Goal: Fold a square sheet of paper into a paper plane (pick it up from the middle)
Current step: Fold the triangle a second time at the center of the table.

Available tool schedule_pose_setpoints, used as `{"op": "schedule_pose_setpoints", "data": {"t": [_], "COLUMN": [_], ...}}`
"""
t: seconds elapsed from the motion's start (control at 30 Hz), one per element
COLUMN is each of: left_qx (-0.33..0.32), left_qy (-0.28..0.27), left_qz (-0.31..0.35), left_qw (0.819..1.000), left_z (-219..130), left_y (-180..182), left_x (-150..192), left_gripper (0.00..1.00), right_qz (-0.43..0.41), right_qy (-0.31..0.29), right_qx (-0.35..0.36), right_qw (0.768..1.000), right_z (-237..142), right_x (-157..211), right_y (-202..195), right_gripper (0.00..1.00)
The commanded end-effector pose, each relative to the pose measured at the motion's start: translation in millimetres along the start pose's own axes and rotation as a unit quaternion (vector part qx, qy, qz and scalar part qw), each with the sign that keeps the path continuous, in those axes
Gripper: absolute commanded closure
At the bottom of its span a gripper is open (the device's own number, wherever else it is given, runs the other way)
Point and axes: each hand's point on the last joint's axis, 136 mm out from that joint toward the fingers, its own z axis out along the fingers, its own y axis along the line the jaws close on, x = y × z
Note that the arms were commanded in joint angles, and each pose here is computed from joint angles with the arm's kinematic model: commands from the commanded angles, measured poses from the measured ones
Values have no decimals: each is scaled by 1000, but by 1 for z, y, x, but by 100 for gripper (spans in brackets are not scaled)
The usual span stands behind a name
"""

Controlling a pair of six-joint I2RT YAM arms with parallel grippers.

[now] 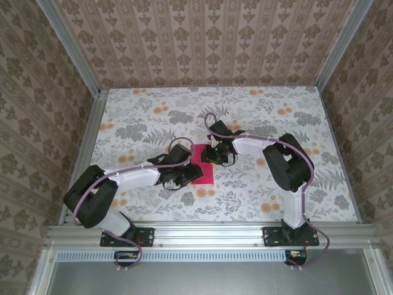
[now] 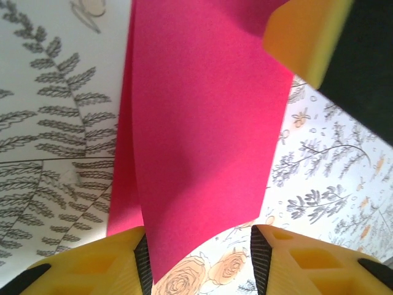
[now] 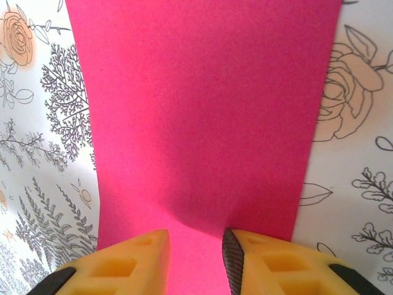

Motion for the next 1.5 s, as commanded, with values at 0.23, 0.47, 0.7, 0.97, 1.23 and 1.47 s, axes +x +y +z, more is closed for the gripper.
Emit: {"op": "schedule_pose_setpoints", "data": {"t": [0.23, 0.47, 0.7, 0.97, 1.23, 1.47], "left_qx": [64, 61, 63, 56, 45, 42], "left_qy": [-21, -21, -24, -23, -20, -18], "left_qz": [57, 57, 63, 64, 64, 68], "left_qw": [996, 996, 996, 996, 997, 997], "left_z": [-6, 4, 12, 18, 18, 17], "left_y": [-41, -39, -40, -34, -27, -27], "left_x": [-14, -25, -34, -34, -32, -32], "left_gripper": [51, 51, 52, 61, 77, 85], "right_qz": [39, 55, 58, 45, 26, 4], "right_qy": [52, 51, 53, 35, 27, 34], "right_qx": [24, -12, -62, -126, -160, -172], "right_qw": [998, 997, 995, 990, 986, 984], "right_z": [25, 19, 4, -22, -36, -40], "right_x": [31, 27, 24, 11, 10, 19], "right_y": [-31, -24, -12, 5, 12, 14], "right_gripper": [68, 69, 69, 68, 67, 68]}}
